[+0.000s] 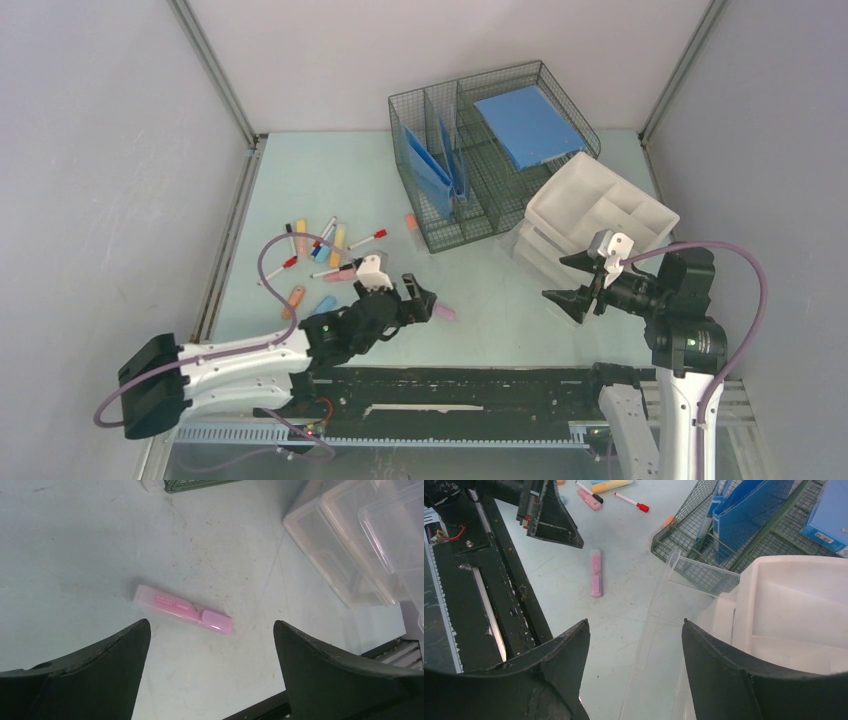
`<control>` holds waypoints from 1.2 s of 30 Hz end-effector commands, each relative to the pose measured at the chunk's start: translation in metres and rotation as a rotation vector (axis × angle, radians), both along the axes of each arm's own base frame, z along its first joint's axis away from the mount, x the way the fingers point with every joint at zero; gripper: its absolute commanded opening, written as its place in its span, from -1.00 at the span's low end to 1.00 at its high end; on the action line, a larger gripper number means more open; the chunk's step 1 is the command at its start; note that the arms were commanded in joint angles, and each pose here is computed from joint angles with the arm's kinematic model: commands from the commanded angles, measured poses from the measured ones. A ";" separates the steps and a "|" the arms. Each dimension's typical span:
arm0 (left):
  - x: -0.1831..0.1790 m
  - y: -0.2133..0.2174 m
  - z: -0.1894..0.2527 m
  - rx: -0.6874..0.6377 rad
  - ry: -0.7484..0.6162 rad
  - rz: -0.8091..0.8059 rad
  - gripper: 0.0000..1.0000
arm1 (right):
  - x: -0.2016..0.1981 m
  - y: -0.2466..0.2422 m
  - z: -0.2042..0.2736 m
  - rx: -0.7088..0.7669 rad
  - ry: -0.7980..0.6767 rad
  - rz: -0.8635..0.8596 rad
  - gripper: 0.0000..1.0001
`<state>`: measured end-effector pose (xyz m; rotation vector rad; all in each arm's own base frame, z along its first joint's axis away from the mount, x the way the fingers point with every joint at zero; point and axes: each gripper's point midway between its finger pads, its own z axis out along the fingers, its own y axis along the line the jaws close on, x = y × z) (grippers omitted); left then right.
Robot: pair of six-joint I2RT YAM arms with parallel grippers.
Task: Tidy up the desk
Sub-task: Pick up the stationery from the center of the board.
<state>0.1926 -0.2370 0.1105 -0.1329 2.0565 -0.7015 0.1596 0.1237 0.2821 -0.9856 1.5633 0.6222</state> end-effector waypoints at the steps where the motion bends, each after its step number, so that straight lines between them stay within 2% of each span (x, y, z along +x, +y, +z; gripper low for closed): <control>1: 0.010 -0.006 0.002 0.016 0.105 0.118 1.00 | 0.002 0.000 0.001 -0.005 -0.017 -0.001 0.50; 5: 0.017 -0.015 -0.010 0.141 0.171 0.149 1.00 | 0.003 0.000 0.000 -0.012 -0.017 -0.003 0.50; 11: 0.021 -0.034 -0.027 0.215 0.293 0.211 0.99 | 0.004 0.000 -0.001 -0.023 -0.019 -0.007 0.50; 18: 0.019 -0.039 -0.049 0.379 0.424 0.286 0.92 | 0.004 0.000 -0.002 -0.033 -0.025 -0.007 0.50; 24: 0.017 -0.053 -0.065 0.399 0.478 0.280 0.80 | 0.004 0.000 -0.002 -0.037 -0.027 -0.010 0.51; 36: 0.023 -0.049 -0.087 0.408 0.520 0.329 0.60 | 0.004 0.000 -0.003 -0.037 -0.025 -0.008 0.51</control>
